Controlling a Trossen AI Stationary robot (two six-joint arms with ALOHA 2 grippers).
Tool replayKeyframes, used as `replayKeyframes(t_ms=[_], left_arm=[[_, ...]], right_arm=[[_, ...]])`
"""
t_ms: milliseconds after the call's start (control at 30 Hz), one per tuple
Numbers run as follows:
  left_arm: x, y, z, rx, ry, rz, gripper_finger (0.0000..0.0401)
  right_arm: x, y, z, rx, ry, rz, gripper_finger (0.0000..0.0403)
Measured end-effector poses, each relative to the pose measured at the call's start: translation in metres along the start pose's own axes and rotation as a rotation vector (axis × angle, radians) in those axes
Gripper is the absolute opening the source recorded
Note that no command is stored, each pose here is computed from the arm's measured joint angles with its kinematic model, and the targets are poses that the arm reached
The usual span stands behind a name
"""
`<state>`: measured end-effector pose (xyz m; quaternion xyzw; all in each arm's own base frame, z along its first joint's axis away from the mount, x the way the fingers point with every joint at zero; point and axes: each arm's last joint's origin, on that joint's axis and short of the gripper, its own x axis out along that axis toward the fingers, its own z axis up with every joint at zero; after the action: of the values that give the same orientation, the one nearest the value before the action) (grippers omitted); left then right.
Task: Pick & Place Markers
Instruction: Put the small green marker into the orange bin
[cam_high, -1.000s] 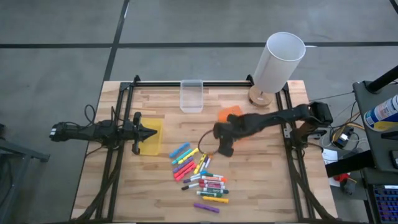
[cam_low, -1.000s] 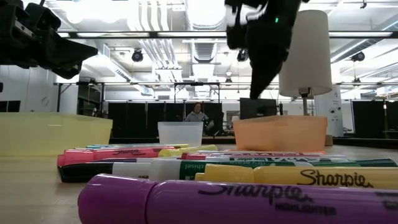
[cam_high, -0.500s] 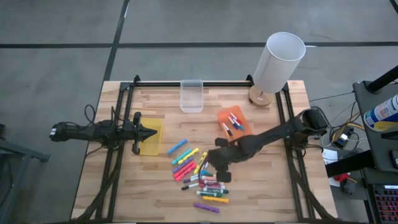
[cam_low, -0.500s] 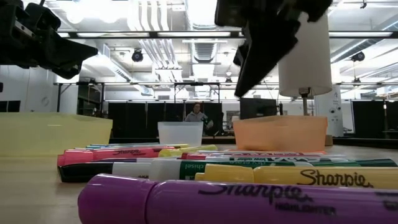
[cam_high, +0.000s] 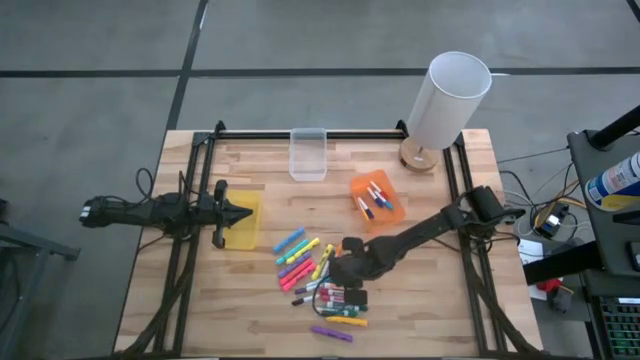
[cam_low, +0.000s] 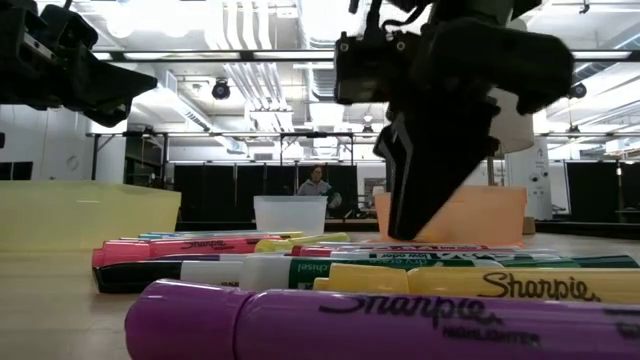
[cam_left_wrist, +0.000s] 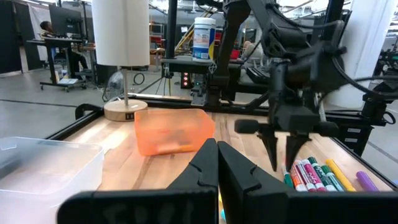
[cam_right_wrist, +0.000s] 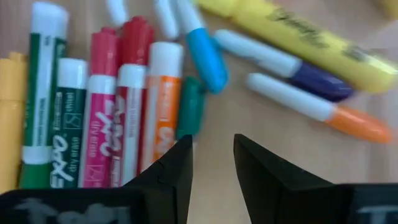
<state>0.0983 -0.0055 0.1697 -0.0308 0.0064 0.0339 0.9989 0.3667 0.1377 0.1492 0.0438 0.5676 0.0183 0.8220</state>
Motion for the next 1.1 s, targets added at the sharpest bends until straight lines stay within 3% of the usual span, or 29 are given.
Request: replayKeyframes(t_ms=[333,733,1100], left_arm=[[0.000,0.000,0.000,0.000,0.000,0.000,0.0000],[0.000,0.000,0.000,0.000,0.000,0.000,0.0000],[0.000,0.000,0.000,0.000,0.000,0.000,0.0000]], right_arm=[[0.017,0.008,-0.001,-0.023,0.042,-0.005,0.0106],[0.015,0.004,-0.001,-0.019,0.054,-0.027,0.0048],[0.008,-0.001,-0.001,-0.015,0.060,-0.078,0.0052]])
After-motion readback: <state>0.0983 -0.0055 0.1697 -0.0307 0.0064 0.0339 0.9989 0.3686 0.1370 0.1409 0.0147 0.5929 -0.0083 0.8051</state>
